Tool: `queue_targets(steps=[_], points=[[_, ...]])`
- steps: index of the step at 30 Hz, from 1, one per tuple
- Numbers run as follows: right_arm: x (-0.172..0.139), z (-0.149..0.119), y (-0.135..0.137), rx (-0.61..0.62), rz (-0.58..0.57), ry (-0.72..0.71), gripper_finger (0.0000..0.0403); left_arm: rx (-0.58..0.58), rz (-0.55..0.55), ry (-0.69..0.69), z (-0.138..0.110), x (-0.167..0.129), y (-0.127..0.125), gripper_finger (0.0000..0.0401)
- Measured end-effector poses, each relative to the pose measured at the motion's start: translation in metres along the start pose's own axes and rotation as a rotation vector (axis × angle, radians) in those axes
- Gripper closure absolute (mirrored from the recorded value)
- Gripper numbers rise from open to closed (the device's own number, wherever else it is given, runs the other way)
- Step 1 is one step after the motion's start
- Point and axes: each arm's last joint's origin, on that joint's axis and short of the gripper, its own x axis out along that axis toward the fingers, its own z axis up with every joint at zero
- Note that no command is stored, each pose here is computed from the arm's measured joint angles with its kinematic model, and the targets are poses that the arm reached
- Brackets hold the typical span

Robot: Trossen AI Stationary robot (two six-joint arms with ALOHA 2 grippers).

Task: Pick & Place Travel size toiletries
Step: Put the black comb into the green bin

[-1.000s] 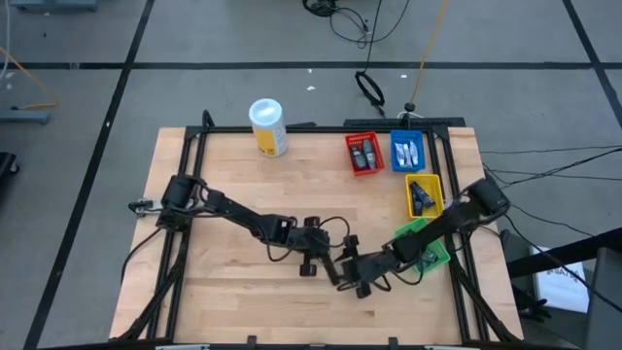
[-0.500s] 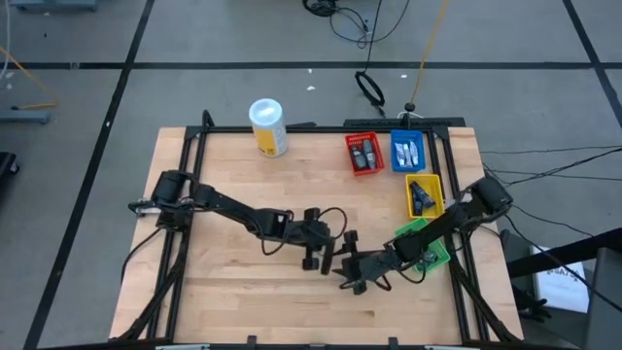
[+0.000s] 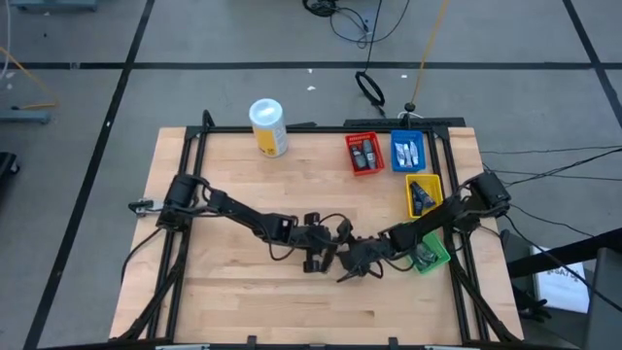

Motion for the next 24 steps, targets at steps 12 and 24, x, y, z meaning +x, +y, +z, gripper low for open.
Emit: queue_targets(steps=[12, 24], points=[[0.007, -0.005, 0.003, -0.095, -0.052, 0.055, 0.0193, 0.017, -0.011, -0.017, -0.005, 0.013, -0.001, 0.0397], [-0.001, -0.001, 0.0, 0.038, -0.113, 0.052, 0.0193, 0.033, -0.014, -0.002, -0.007, 0.014, -0.001, 0.0398]])
